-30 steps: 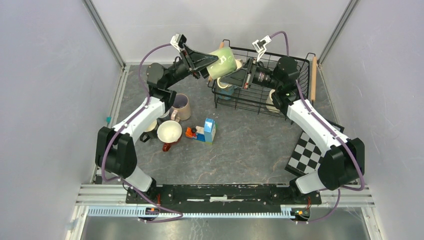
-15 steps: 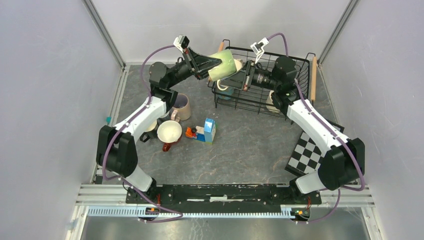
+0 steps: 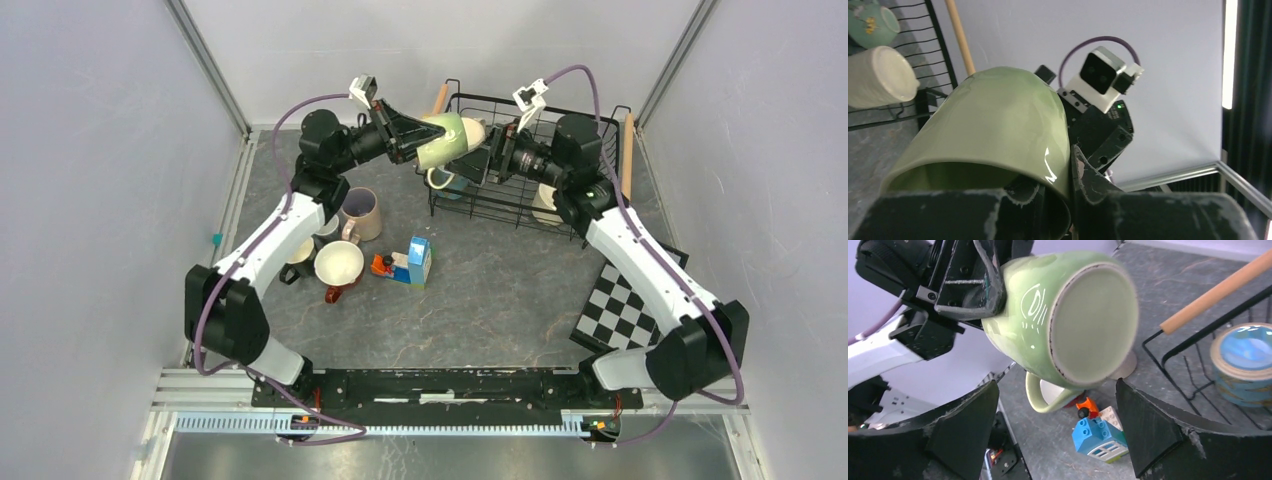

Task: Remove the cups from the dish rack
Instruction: Place the cup at the center of the board.

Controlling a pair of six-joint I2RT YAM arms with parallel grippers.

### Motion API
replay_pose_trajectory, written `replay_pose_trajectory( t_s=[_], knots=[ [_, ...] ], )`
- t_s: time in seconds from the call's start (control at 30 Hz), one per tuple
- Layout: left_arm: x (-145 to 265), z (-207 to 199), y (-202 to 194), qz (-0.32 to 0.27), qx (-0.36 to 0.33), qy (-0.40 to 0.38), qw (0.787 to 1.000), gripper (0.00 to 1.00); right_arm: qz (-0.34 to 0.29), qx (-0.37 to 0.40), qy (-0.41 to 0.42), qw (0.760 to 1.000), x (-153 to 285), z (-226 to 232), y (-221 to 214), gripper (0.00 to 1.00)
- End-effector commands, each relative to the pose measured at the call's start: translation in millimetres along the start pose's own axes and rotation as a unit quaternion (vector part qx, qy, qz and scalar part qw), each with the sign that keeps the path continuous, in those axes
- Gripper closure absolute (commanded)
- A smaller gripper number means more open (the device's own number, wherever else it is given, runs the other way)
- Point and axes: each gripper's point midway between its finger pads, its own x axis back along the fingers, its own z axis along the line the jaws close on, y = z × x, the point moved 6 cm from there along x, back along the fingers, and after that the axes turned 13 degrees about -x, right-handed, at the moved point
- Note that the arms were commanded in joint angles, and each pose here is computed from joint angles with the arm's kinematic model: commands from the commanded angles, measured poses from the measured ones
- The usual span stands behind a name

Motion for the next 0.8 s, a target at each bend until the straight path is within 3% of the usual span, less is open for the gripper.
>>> replay_pose_trajectory(
  t_s=[0.0,0.23,0.47,0.77],
  knots=[
    [20.0,-53.2,16.2,-0.031,-0.12,0.001,0.992,0.98,-0.059,0.073,-0.049,0.994,22.3,18.6,22.5,0.02],
    [48.2,-38.0,18.0,-0.03,-0.164,0.145,0.975,0.98,-0.067,0.098,-0.14,0.983,41.7,2.4,18.5,0.02],
    [90.7,-22.0,28.9,-0.051,-0.218,0.325,0.919,0.98,-0.062,0.113,-0.191,0.973,53.4,-14.5,8.5,0.02],
    [118.1,-10.3,28.4,-0.02,-0.25,0.432,0.866,0.98,-0.067,0.125,-0.234,0.962,65.1,-23.9,2.5,0.02]
  ],
)
